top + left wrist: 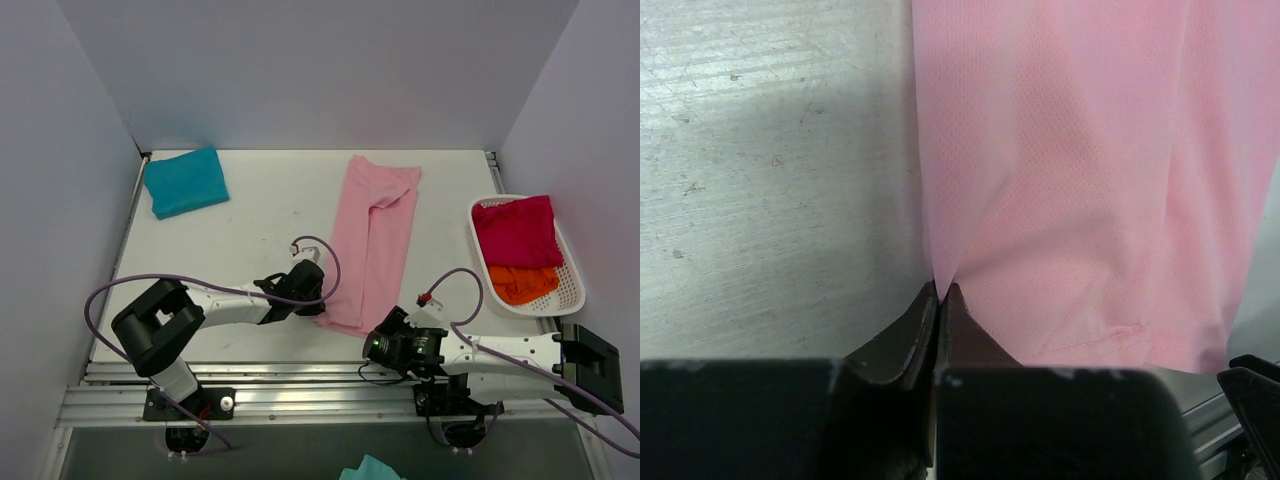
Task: Fold and stack the t-shirts
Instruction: Fold the tshirt
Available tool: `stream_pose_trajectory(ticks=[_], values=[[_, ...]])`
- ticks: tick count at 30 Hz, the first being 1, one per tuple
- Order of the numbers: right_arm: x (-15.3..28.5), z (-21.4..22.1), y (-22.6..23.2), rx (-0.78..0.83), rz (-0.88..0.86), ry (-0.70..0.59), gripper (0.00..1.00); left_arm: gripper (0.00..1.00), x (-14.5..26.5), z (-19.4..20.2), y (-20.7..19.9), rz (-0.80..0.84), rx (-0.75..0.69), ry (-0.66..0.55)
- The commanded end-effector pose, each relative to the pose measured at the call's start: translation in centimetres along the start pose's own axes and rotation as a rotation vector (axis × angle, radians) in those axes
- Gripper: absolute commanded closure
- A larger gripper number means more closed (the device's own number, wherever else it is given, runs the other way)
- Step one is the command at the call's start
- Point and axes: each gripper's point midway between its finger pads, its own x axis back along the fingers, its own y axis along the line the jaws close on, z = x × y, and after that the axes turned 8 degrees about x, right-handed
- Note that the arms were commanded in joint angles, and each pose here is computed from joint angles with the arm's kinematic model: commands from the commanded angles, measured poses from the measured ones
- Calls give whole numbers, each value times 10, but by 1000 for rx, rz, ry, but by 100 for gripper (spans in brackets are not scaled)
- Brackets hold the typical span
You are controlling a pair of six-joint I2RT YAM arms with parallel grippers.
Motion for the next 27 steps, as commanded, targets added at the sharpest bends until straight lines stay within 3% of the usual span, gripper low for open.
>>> stream_pose_trajectory(ticks=[1,8,12,17,27], values=[[-6,-3,-8,3,25,-48,54,98,4,16,39,-124,-36,48],[-14,5,-5,8,20,-48,68,98,4,17,39,-115,-35,51],[-14,6,-4,18,24,-46,100,98,4,18,39,-111,-33,55],[-6,-5,-9,25,36,-60,100,98,19,16,34,-95,-22,60],[30,-51,2,33,-1,-125,100,93,87,-19,16,-33,-6,-32]])
